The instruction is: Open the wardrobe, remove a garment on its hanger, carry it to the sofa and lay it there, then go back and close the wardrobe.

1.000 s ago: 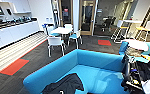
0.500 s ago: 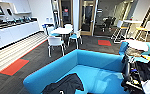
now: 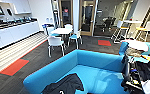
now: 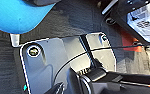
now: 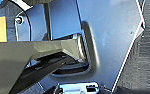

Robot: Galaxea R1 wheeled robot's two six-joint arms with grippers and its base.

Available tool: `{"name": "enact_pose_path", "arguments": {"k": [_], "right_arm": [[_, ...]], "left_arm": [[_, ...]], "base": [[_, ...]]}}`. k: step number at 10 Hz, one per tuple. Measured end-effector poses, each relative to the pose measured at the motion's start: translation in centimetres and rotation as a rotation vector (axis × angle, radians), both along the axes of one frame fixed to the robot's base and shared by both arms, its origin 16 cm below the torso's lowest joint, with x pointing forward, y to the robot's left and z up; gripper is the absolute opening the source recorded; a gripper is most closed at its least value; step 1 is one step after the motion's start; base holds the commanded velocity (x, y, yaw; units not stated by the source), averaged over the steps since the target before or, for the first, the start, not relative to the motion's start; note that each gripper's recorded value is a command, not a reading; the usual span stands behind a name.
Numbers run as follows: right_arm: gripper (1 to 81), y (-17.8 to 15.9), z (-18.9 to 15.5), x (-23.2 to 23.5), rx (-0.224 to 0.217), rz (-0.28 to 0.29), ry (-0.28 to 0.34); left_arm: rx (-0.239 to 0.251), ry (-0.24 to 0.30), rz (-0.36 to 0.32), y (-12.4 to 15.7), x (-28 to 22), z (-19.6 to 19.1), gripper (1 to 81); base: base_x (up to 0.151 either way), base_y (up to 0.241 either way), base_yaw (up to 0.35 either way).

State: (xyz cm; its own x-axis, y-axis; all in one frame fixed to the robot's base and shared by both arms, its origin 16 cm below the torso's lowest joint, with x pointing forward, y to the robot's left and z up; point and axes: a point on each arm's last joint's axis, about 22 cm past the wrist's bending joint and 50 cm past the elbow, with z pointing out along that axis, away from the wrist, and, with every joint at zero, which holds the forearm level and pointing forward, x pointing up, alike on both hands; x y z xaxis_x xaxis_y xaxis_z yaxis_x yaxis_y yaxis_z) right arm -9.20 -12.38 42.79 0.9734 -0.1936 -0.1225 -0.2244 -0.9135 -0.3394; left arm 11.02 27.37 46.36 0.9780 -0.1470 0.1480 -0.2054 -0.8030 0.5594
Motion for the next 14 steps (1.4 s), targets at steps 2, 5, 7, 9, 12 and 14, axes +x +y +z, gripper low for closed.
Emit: {"name": "enact_pose_path", "arguments": {"k": [2, 5, 7, 9, 12, 14], "right_arm": [[81.1, 0.0, 0.0, 0.0, 0.000, 0.000, 0.000], [81.1, -0.1, 0.0, 0.0, -0.006, -0.028, -0.012], [81.1, -0.2, 0.1, -0.4, -0.012, -0.059, -0.017], [81.1, -0.1, 0.1, -0.2, -0.011, -0.057, -0.024], [81.1, -0.1, -0.2, 3.1, -0.009, -0.045, -0.108], [81.1, 0.0, -0.2, 3.4, -0.007, -0.044, -0.121]], "left_arm": [[0.054, 0.016, 0.003, 0.2, -1.4, -1.2, 81.1], [0.087, 0.085, -0.027, -2.7, -6.9, -2.4, 81.1], [0.154, 0.105, -0.058, -5.1, -9.2, -3.7, 81.1], [0.262, 0.090, -0.054, -5.1, -9.2, -4.8, 81.1], [0.258, 0.031, -0.047, -8.0, -7.8, -4.4, 81.1], [0.273, 0.012, -0.044, -7.1, -7.2, -4.3, 81.1]], "base": [[0.000, 0.000, 0.000], [0.000, 0.000, 0.000], [0.000, 0.000, 0.000], [0.000, 0.000, 0.000], [0.000, 0.000, 0.000], [0.000, 0.000, 0.000]]}}
